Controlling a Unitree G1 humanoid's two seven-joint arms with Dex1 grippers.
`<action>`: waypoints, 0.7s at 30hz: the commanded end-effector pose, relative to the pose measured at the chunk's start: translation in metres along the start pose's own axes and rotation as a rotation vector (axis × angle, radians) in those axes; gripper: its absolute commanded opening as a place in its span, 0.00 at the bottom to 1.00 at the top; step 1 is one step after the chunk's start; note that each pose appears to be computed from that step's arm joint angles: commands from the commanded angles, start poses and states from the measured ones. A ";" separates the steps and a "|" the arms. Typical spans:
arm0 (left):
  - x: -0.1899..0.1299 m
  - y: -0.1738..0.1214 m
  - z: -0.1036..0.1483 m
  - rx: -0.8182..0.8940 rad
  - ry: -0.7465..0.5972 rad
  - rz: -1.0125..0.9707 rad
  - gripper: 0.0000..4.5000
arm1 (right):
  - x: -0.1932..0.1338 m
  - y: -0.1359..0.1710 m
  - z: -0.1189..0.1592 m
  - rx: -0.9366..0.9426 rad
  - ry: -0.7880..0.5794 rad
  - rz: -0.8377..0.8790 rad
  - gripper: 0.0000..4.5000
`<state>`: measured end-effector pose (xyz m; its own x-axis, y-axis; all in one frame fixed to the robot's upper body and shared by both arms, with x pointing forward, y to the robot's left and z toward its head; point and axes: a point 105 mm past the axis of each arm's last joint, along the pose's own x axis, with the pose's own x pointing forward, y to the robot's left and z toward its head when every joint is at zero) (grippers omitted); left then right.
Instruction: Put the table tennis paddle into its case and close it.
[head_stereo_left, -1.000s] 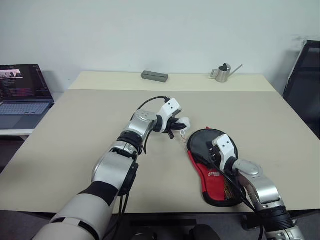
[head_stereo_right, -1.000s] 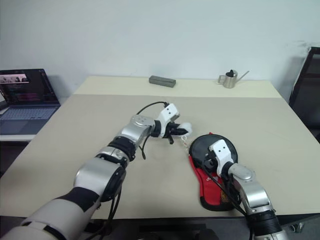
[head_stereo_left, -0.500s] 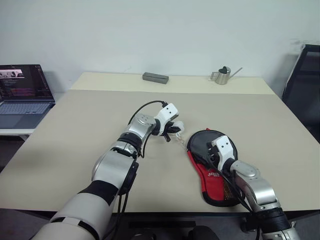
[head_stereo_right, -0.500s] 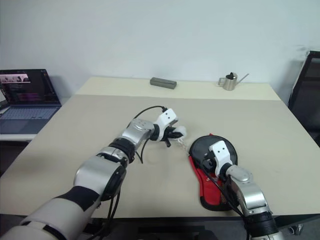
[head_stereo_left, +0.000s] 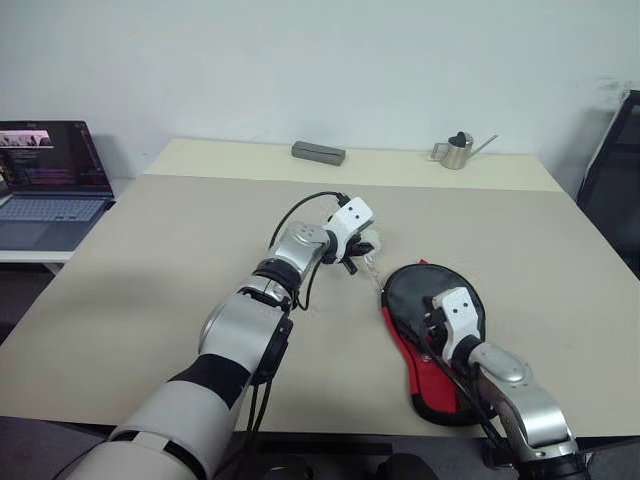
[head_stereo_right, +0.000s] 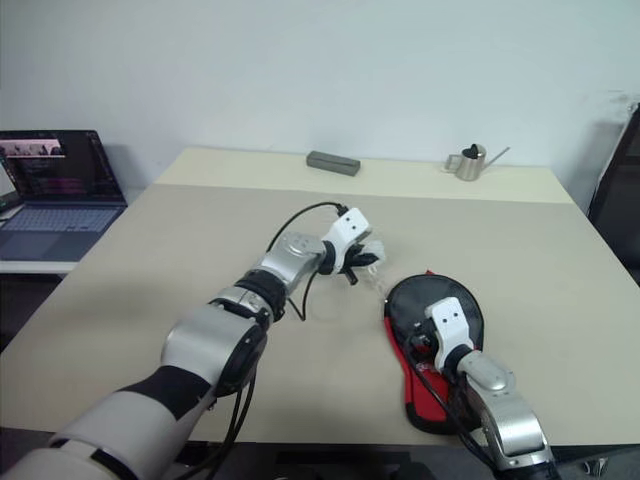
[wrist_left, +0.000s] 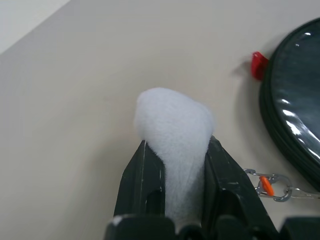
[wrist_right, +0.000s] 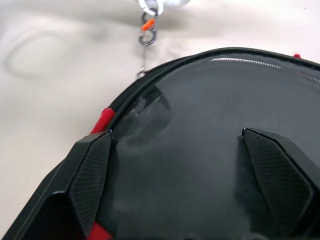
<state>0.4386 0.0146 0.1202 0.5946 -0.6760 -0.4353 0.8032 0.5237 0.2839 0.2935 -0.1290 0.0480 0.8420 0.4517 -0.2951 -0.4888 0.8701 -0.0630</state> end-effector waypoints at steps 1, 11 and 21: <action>-0.002 0.009 0.034 0.055 -0.078 0.058 0.12 | -0.025 0.029 -0.104 0.164 0.408 0.034 1.00; 0.005 0.005 0.061 0.068 -0.134 0.107 0.12 | -0.044 0.041 -0.111 0.191 0.441 0.002 1.00; 0.006 0.010 0.095 0.082 -0.195 0.238 0.12 | -0.056 0.049 -0.113 0.214 0.448 -0.030 1.00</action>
<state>0.4415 -0.0317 0.1465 0.6858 -0.6479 -0.3314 0.7272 0.5919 0.3477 0.2585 -0.1337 0.0501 0.8847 0.3527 -0.3047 -0.3849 0.9215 -0.0509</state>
